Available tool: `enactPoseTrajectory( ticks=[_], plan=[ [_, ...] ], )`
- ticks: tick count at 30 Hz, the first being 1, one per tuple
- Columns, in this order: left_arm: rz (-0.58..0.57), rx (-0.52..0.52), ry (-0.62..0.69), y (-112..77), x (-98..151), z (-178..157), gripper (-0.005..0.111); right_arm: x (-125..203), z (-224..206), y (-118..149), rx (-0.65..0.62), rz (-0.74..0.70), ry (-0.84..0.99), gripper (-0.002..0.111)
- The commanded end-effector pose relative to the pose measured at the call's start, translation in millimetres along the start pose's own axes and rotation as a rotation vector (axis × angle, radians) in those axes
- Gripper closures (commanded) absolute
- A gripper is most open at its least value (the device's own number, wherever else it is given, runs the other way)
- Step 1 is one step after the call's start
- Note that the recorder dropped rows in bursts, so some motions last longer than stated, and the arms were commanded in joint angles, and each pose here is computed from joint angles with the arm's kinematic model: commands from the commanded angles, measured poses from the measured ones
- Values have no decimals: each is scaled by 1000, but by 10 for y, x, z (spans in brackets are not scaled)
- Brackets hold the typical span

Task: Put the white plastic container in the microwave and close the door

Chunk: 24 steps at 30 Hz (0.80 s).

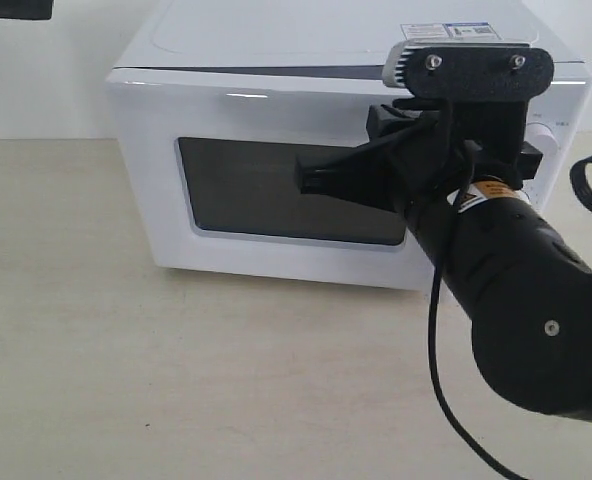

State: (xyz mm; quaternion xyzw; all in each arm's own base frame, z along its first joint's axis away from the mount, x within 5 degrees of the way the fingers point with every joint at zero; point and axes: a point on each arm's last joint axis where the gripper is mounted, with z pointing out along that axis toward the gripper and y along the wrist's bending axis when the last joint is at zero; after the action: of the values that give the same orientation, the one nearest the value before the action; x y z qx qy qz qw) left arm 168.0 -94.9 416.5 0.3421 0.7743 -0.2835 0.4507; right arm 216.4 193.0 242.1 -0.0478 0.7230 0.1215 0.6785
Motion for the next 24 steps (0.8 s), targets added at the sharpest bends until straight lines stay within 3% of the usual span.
enactPoseTrajectory(
  ticks=[1, 9, 24],
  plan=[
    [-11, 10, -40, -32, -48, -28, 102, 3, 38, 12, 18, -2, -15, 108],
    [-39, 94, -25, -108, -35, -32, 102, 10, 99, 6, 44, 7, -22, 108],
    [-39, 96, -23, -110, -34, -32, 102, -63, 227, -112, 69, 8, -21, 108]
  ],
)
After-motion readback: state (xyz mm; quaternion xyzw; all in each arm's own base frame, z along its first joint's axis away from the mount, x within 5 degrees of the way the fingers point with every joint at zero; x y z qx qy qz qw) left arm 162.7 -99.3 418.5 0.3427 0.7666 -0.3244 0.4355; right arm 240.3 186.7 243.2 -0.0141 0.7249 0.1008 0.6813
